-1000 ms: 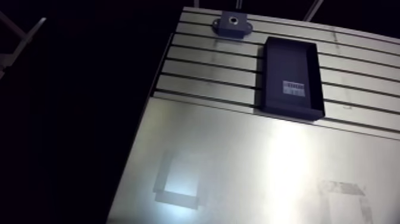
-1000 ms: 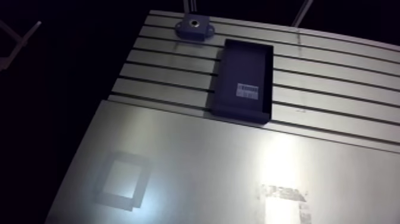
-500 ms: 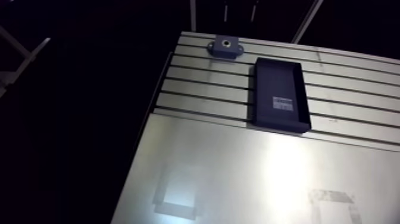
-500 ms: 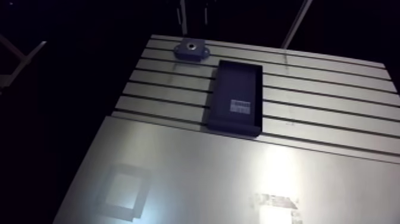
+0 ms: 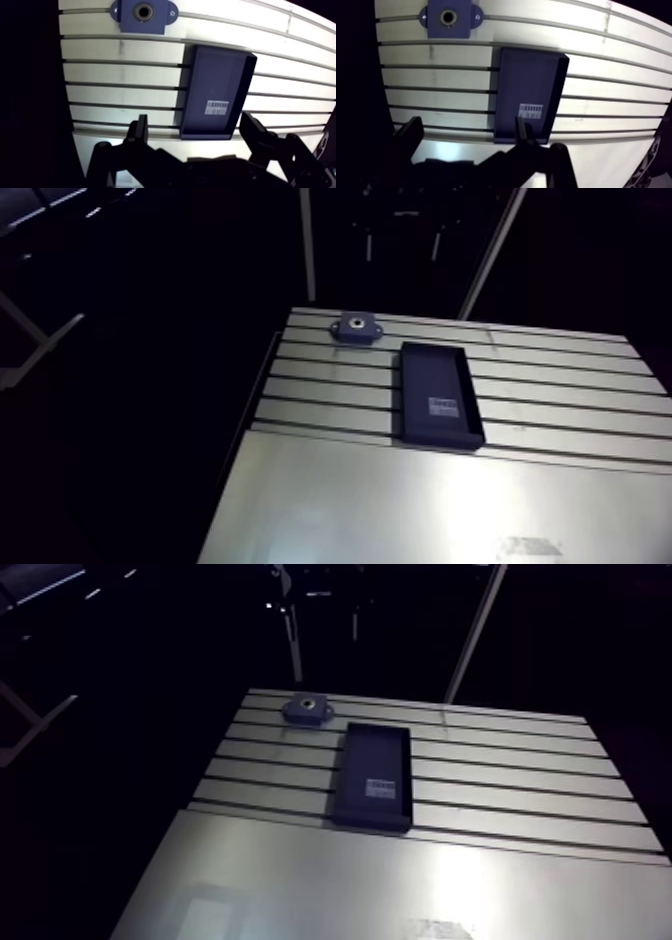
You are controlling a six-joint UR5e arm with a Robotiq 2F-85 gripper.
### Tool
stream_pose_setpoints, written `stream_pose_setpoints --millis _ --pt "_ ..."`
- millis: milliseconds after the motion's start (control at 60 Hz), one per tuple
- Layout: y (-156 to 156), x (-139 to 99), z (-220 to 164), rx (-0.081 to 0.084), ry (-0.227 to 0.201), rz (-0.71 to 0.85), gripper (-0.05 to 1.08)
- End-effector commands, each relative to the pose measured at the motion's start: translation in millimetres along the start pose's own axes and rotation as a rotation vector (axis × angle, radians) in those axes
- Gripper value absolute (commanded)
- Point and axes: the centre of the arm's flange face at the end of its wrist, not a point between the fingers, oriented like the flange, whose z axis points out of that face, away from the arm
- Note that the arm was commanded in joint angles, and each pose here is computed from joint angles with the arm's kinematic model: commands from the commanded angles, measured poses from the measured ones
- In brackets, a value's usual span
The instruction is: Pick up the bearing and press it into the housing until flush.
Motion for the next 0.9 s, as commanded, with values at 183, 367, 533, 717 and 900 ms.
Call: stream_pose_setpoints --millis 183,367,533,717,900 --pt "36.0 -65.8 -75.0 0.011 0.086 0.022 0.01" --pt "45.8 -67.7 -80.2 0.041 0.097 0.04 0.01" --pt "48.8 -70.2 -91.1 0.056 0.116 0.045 0.01" --pt "48.7 -78.0 -92.3 0.052 0.106 0.045 0.01" --pt "48.1 -87.5 -106.7 0.049 0.114 0.044 0.01"
